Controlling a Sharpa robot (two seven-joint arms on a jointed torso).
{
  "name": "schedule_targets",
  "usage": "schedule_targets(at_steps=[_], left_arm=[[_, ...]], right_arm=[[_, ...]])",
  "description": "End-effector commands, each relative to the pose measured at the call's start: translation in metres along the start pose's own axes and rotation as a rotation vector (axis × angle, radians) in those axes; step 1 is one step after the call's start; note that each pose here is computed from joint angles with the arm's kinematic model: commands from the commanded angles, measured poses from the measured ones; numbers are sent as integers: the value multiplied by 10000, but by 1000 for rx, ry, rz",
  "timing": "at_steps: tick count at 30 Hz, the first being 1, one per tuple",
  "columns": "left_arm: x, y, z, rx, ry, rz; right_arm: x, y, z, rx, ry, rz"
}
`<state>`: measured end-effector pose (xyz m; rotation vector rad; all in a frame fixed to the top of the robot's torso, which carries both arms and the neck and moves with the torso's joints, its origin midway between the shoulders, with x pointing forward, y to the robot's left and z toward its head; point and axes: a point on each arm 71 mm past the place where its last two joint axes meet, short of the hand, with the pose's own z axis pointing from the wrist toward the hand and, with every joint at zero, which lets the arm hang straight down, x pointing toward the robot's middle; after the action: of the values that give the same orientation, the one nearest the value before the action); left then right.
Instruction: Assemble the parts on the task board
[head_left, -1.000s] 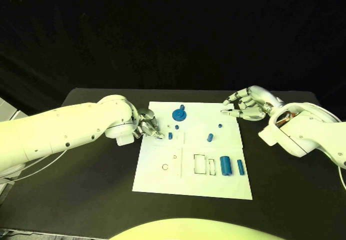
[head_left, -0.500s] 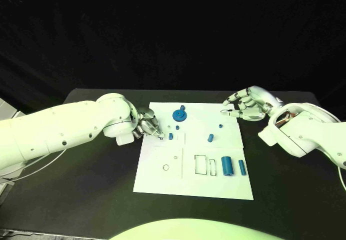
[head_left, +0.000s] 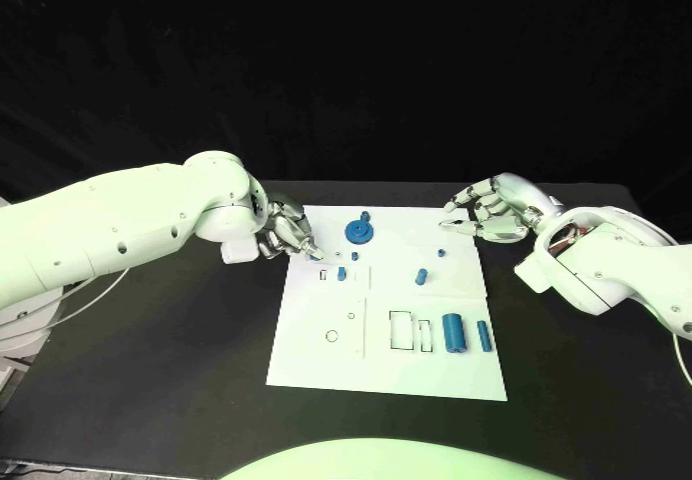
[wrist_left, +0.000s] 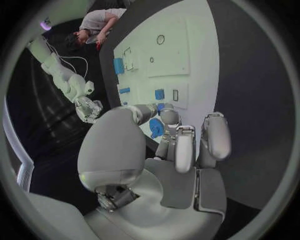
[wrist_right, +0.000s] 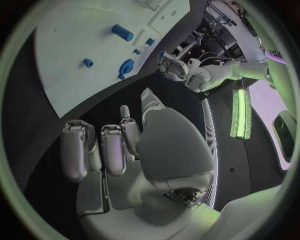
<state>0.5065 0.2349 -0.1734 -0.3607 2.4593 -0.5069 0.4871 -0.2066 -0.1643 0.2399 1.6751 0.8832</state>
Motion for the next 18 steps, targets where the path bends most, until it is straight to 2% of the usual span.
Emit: schedule_targets(at_steps=[1, 5, 9, 18], left_arm=[[31, -40, 7, -4, 195, 40], [-35, -75, 51, -15, 275, 74], [-89, -106, 117, -35, 329, 104], [-167, -195, 250, -82, 350, 155]], right_arm=[[16, 11, 3, -9, 13, -4], [18, 12, 5, -8, 13, -4], [21, 16, 9, -8, 14, -4], [30, 26, 18, -10, 14, -4]])
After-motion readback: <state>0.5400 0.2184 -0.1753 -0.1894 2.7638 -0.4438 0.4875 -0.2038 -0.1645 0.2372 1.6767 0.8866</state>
